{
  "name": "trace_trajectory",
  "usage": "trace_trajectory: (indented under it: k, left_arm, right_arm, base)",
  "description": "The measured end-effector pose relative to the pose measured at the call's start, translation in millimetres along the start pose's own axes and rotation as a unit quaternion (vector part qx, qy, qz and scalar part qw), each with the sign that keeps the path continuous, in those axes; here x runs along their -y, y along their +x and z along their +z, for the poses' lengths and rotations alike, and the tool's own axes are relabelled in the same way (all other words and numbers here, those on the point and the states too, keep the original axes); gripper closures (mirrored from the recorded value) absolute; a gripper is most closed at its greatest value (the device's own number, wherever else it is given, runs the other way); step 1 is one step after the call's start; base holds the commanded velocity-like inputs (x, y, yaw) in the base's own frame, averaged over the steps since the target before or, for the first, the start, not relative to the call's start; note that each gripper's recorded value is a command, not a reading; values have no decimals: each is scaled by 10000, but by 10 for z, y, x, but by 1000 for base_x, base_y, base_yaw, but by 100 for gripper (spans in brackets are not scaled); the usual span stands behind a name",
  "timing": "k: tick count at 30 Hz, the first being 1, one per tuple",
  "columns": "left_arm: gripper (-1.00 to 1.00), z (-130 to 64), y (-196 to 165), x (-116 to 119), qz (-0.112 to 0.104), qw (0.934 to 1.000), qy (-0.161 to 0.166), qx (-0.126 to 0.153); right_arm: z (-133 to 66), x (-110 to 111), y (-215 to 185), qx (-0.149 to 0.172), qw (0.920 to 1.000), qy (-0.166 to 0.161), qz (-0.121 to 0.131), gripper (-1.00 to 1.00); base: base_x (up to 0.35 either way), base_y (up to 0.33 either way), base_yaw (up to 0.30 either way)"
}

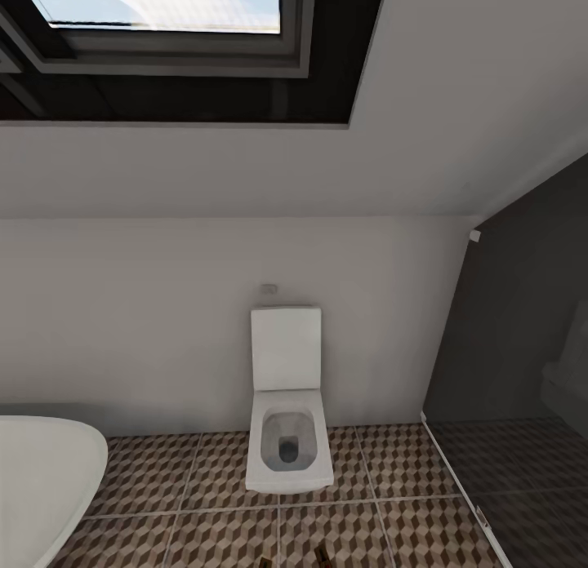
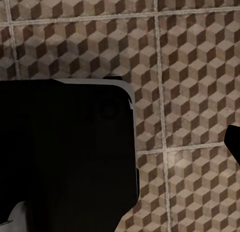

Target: Take the four mousetraps from the cabinet in the bathroom and place them on the bathroom floor. Make sure all four end up on the same floor surface, and ensure that at least two of them are either under or directly next to the same bathroom sink.

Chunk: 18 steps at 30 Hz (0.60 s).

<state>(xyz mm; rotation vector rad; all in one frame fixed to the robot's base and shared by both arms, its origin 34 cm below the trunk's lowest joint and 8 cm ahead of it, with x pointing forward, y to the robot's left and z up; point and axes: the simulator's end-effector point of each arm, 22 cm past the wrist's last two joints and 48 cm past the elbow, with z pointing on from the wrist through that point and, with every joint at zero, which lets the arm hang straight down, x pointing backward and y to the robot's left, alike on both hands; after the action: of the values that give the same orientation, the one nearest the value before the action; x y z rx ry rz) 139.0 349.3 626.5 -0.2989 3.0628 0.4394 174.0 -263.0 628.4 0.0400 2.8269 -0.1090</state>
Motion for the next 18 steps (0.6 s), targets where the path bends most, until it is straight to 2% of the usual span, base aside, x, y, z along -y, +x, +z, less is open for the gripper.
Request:
trace_trajectory:
  k: [18]
  left_arm:
    - [-100, 0, 0, 0, 0, 10000, 0, 0]
  right_arm:
    - [0, 0, -1, 2, 10000, 0, 0, -100]
  base:
    - [0, 0, 0]
